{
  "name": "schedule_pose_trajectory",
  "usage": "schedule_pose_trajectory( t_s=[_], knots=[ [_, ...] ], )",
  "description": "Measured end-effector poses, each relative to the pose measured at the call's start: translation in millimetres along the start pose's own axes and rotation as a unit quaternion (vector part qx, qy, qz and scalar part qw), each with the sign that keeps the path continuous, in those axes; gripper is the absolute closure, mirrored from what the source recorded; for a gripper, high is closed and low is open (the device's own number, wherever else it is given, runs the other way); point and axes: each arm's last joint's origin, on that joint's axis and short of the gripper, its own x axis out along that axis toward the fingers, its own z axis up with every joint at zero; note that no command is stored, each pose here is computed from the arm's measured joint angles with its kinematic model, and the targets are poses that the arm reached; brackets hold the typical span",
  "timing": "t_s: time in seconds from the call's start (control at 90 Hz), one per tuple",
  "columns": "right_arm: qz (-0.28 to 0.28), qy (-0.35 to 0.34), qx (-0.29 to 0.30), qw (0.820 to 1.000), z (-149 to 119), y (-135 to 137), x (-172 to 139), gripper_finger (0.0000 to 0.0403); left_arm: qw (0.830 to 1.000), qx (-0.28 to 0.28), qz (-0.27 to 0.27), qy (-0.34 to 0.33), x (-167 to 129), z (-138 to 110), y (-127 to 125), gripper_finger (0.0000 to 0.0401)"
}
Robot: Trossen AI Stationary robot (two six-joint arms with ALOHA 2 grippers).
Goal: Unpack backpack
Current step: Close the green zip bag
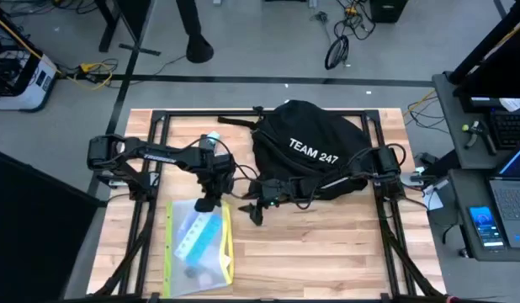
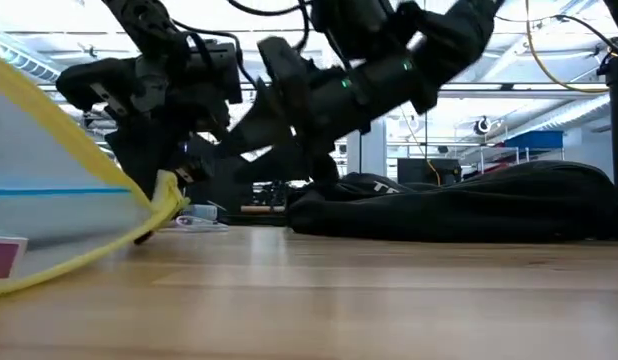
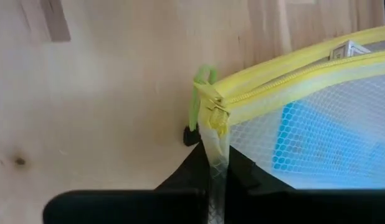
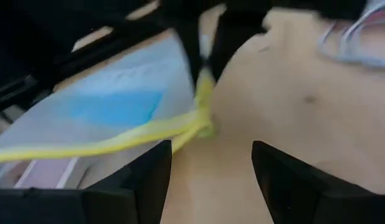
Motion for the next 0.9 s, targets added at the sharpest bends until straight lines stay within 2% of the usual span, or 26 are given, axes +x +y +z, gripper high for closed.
schedule_pose_trajectory(
  t_s=[0.122, 0.322, 0.567, 0.744, 0.9],
  knots=[
    [-0.004, -0.010, -0.009, 1.000, -2.1, -8.2, 8.2, 0.0197, 1.000, 0.004, 0.002, -0.007, -2.6, 4.4, -0.5, 0.0401],
    [0.017, -0.021, -0.014, 1.000, -3.0, -3.3, 28.0, 0.0197, 0.999, 0.019, 0.007, -0.030, -12.6, 19.4, -2.9, 0.0401],
    [0.017, -0.018, -0.013, 1.000, -1.7, -6.3, 28.8, 0.0212, 0.999, 0.023, 0.008, -0.037, -15.1, 22.9, -3.3, 0.0401],
    [0.014, -0.010, -0.013, 1.000, -3.1, -7.1, 28.8, 0.0267, 0.999, 0.023, 0.008, -0.037, -15.0, 22.9, -3.4, 0.0401],
    [0.016, -0.011, -0.008, 1.000, -2.8, -6.8, 28.8, 0.0352, 0.999, 0.023, 0.009, -0.038, -15.7, 22.9, -2.7, 0.0401]
  ],
)
